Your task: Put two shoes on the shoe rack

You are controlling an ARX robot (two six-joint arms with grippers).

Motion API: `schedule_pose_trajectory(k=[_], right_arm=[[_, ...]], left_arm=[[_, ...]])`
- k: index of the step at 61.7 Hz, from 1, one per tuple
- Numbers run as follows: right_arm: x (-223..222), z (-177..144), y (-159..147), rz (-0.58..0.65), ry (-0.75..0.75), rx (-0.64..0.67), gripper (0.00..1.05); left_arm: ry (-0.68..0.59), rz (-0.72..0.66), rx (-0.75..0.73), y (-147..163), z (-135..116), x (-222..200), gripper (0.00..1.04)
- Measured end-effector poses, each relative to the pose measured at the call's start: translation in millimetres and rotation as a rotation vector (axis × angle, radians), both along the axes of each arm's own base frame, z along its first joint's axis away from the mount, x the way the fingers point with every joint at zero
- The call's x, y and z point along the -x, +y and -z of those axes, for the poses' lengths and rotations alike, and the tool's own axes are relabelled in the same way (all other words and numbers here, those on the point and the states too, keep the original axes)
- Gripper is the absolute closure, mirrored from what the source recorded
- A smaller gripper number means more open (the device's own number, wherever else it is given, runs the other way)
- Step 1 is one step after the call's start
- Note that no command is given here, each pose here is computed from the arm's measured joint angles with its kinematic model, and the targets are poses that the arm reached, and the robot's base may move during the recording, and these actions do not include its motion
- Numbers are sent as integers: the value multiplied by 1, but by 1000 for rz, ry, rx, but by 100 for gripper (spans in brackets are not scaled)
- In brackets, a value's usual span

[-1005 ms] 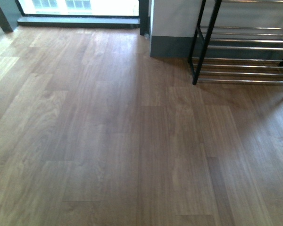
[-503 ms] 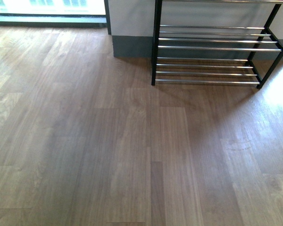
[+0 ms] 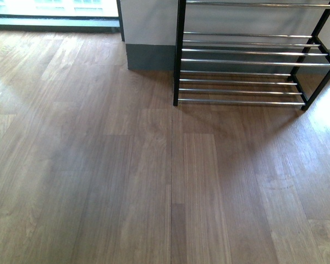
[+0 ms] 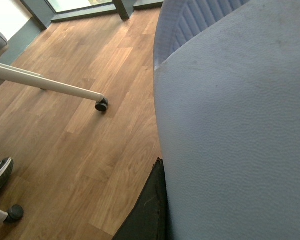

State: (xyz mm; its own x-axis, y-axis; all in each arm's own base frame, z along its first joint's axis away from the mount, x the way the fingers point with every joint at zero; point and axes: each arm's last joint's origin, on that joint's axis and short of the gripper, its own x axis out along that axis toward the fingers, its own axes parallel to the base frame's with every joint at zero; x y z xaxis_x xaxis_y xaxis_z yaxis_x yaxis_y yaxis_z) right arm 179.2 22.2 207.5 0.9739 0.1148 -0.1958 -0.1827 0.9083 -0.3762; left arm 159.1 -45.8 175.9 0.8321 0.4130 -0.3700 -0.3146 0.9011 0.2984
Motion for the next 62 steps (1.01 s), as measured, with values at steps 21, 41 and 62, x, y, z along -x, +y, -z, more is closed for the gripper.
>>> schedule_pose_trajectory(k=[21, 41, 62], right_arm=[[0, 0, 0, -2, 0, 0, 104], [0, 0, 0, 2, 1, 0, 104], [0, 1, 0, 0, 3, 0, 104]], left_arm=[[0, -3, 0, 0, 0, 0, 103], [4, 1, 0, 0, 1, 0, 103], [4, 0, -1, 0, 1, 0, 103]])
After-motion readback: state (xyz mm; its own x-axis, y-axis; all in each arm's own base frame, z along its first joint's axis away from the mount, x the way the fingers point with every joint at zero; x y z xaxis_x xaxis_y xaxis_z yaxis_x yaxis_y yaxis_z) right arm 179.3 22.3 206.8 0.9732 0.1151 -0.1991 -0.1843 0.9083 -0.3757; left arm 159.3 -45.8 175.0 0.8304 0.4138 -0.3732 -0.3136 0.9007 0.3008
